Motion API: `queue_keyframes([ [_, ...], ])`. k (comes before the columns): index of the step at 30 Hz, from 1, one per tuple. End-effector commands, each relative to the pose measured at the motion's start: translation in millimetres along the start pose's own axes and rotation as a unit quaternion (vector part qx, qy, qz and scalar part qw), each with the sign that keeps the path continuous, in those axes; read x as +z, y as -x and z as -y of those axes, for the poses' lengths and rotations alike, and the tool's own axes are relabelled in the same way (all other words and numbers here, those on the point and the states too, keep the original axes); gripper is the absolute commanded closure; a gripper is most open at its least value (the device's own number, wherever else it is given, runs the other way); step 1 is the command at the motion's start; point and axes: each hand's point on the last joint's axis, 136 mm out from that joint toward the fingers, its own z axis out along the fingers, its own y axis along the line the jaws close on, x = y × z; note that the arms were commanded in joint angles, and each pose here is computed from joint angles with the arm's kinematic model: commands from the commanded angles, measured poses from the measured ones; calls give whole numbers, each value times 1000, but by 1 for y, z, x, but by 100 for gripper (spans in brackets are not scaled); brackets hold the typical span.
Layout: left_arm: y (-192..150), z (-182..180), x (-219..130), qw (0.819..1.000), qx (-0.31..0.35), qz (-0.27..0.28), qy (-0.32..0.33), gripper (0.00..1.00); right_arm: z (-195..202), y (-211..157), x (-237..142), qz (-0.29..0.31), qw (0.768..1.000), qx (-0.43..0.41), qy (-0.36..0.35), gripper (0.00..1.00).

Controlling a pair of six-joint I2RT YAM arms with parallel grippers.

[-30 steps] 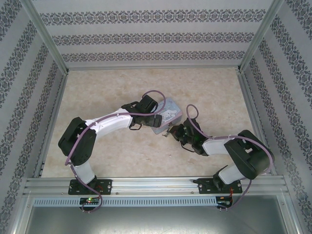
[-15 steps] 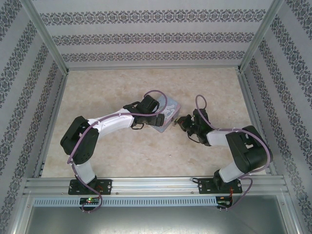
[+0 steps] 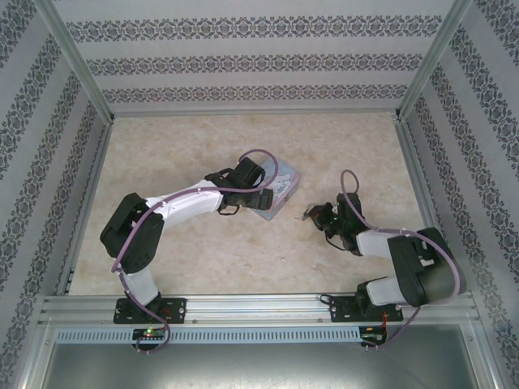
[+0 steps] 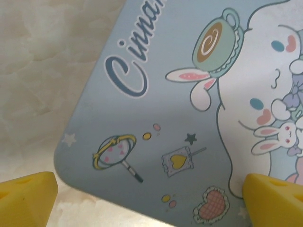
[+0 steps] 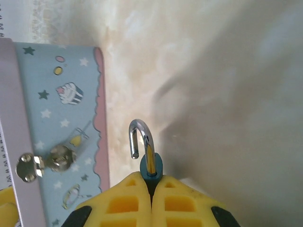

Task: Unlock the padlock with the key

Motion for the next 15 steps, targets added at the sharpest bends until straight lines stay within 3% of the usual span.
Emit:
queue_keyframes([
  [1,-35,-15,-13,997,23,-70,27,0,16,-6,-13,-4,1000,4,-6,100],
  [3,-27,-8,-22,998,14,-59,9,0,25,-6,-21,-1,1000,11,-13,99],
  [4,-23,-6,-26,999,9,-53,1,1,27,-5,-24,2,1000,14,-14,94],
  [9,-6,4,-49,999,-20,-25,-38,0,38,-5,-42,8,999,33,-20,60],
  [15,15,-10,-86,997,-51,18,-50,0,24,0,-65,17,999,42,-2,27],
])
